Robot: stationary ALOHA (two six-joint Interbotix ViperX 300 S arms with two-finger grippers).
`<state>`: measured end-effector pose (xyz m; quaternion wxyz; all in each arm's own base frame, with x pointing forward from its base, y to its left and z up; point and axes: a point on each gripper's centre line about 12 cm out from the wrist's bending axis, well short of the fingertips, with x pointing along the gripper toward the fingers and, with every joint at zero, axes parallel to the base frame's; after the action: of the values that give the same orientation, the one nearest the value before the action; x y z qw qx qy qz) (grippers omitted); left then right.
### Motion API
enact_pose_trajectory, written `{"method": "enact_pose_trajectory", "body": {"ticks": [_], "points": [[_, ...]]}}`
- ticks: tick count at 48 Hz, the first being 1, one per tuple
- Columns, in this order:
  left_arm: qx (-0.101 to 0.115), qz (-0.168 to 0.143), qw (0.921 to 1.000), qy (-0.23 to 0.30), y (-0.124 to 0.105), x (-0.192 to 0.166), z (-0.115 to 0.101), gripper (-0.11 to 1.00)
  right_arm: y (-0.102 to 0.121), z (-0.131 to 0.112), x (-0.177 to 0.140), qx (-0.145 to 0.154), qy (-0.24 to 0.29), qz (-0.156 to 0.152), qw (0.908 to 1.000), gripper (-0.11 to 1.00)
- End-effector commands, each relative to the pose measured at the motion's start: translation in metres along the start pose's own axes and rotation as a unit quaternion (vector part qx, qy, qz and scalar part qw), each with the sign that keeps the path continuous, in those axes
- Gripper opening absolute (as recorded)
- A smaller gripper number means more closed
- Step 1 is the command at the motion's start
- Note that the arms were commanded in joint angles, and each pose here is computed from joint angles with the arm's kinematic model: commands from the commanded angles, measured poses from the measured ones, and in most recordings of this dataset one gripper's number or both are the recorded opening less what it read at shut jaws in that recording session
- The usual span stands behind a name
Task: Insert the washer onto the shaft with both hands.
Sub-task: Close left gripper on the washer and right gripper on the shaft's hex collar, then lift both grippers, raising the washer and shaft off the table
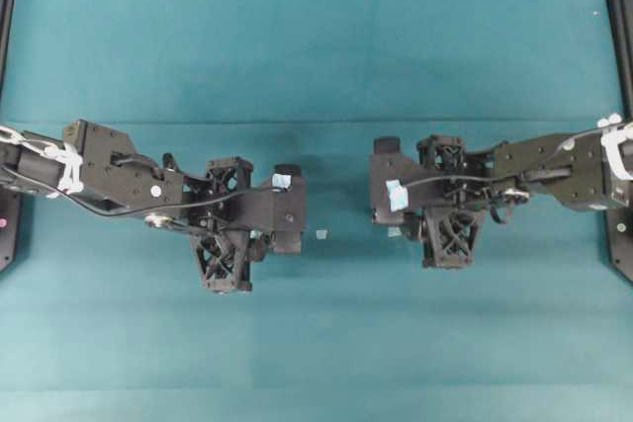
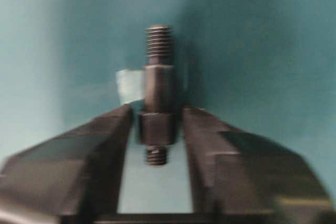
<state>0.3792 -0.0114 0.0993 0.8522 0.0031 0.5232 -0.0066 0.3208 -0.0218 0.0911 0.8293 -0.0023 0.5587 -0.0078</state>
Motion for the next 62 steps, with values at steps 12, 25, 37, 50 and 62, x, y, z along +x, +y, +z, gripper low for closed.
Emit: {"method": "enact_pose_trajectory", "body": {"ticks": [12,25,37,50,62], "points": [[0.003,-0.002,0.9999,-0.013,-0.003,-0.002,0.002,0.37,-0.006,0.000,0.001,0.004,0.000,-0.004,1.0000,0.00],[0.004,-0.002,0.9999,-0.013,-0.002,-0.003,0.001,0.37,0.002,-0.001,0.001,-0.003,0.002,0.002,1.0000,0.00],[0.007,-0.002,0.9998,-0.019,-0.003,-0.006,0.003,0.37,0.007,0.001,0.000,0.005,0.003,0.009,0.9999,0.00],[0.006,-0.002,0.9998,-0.020,-0.003,-0.006,0.003,0.37,0.007,0.003,0.000,0.007,0.002,0.010,0.9999,0.00],[0.006,-0.002,0.9997,-0.024,-0.003,-0.009,0.004,0.37,0.009,0.005,0.000,0.009,-0.001,0.012,0.9999,0.00]]}}
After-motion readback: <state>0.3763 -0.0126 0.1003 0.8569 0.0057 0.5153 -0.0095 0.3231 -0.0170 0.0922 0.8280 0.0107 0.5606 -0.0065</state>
